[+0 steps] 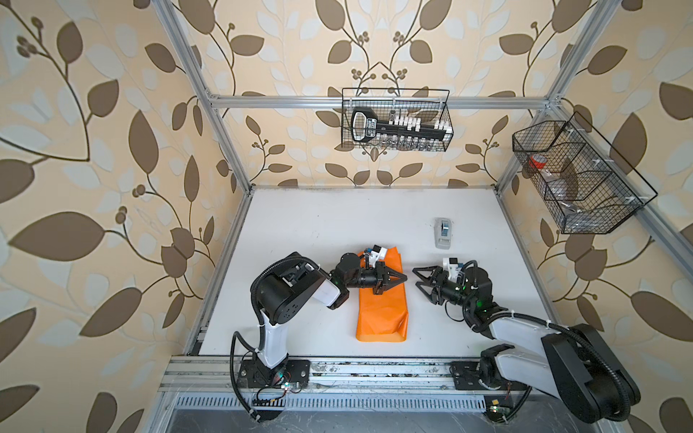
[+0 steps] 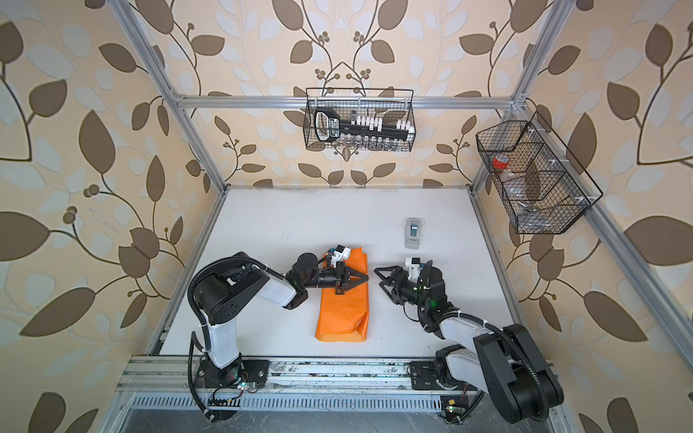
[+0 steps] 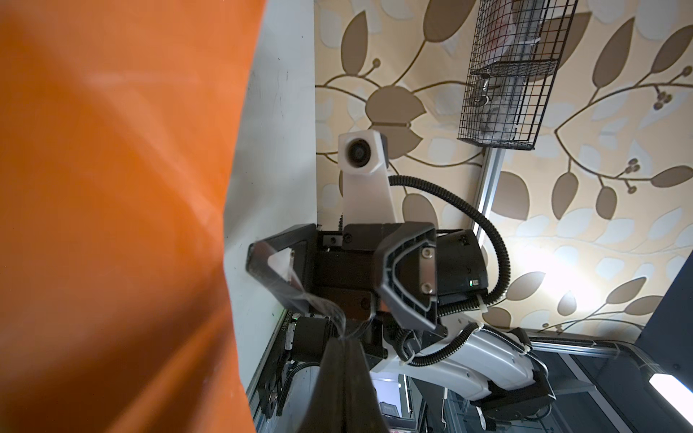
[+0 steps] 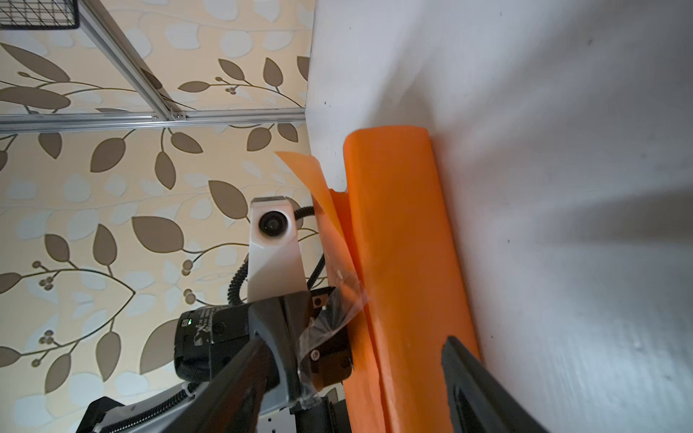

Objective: Wrap the gift box in paper

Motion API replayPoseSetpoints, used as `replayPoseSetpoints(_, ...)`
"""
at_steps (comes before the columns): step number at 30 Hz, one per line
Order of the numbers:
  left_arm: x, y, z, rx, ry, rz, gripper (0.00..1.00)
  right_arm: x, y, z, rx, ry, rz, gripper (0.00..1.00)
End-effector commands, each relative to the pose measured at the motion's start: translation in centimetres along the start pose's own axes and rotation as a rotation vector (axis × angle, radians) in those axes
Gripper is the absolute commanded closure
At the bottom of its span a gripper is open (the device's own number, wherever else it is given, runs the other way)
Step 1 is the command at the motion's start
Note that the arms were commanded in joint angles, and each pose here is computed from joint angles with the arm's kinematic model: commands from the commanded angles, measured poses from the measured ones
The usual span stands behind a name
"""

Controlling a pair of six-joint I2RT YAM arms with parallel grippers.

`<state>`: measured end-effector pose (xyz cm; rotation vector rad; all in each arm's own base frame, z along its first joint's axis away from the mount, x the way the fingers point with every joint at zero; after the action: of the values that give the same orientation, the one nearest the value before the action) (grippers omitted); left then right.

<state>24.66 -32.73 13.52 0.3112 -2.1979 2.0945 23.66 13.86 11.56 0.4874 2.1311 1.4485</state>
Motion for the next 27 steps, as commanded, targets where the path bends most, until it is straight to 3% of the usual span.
replayPoseSetpoints(1, 0.8, 0.0, 0.3, -0.007, 0.044, 0.006, 1.00, -0.2, 2.7, 0.4, -0.127, -0.047, 0.044, 0.26)
replayPoseSetpoints(12, 0.8, 0.0, 0.3, -0.003, 0.044, 0.004, 1.00, -0.6, 4.7, 0.1, -0.198, -0.111, 0.112, 0.24)
replayPoseSetpoints(27, 0.7, -0.2, 0.3, 0.002, 0.036, 0.004, 1.00, 0.7, 3.8, -0.6, -0.106, -0.108, 0.127, 0.21)
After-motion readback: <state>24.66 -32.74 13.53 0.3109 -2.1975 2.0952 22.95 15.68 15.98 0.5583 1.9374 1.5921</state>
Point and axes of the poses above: each gripper's point midway between its finger pads, its own z axis out along the fingers, its own y axis along the line the jaws close on, x = y × z, the point moved 5 cm from there along -z, back along the fingers, and after that the axes turned 12 degrees about -z, right-handed, at the moved point
